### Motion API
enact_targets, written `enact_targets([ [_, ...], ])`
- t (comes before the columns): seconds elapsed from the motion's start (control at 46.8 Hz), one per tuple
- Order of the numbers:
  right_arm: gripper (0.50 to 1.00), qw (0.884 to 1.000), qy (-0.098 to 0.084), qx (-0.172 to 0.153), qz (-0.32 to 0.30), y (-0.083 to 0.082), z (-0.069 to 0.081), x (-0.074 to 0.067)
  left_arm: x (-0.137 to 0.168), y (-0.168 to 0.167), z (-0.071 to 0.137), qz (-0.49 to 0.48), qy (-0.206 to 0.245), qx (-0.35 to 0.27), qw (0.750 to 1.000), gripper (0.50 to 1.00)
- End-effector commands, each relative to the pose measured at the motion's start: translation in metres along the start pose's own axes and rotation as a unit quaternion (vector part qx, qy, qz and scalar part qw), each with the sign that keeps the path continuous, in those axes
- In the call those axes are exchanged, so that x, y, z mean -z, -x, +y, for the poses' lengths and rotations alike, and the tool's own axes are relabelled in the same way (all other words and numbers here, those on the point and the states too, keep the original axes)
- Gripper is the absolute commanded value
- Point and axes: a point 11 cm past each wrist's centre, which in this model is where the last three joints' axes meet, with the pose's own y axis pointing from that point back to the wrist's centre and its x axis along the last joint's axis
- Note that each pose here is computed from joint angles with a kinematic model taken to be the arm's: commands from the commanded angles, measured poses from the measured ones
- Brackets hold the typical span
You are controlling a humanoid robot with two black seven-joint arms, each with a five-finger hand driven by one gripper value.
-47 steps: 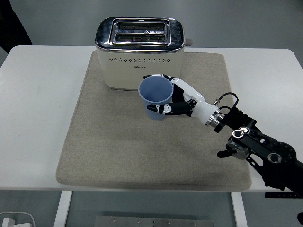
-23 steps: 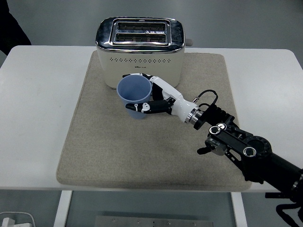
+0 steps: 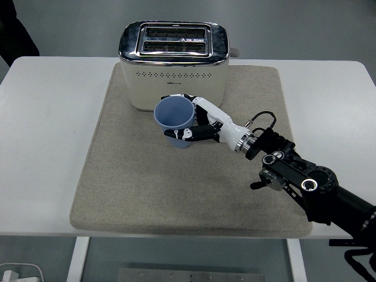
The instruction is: Put the water cup in front of the bread machine
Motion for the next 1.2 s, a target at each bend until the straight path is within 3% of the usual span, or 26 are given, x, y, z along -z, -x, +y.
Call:
enact_targets([
  [0.0, 0.740, 1.000, 0.001, 0.001, 0.001, 0.000, 0.000, -0.001, 0.000, 0.000, 0.000, 0.000, 0.000, 0.000, 1.000, 1.000],
  [0.726, 0.772, 1.000, 0.016, -0.008, 0.002, 0.007, 0.007, -0.015, 0.000, 0.000, 0.000, 0.000, 0.000, 0.000, 1.000, 1.000],
  [0.812, 0.791, 1.000, 0.017, -0.010, 0.000, 0.006, 0.008, -0.016, 0.000, 0.000, 0.000, 0.000, 0.000, 0.000, 1.000, 1.000],
  [0.962, 0.893, 1.000, 0.017, -0.015, -0.002, 0.006, 0.008, -0.016, 0.000, 0.000, 0.000, 0.000, 0.000, 0.000, 1.000, 1.000],
  [1.175, 0.926, 1.000, 0.018, -0.012, -0.005, 0.006, 0.009, -0.017, 0.000, 0.000, 0.000, 0.000, 0.000, 0.000, 1.000, 1.000],
])
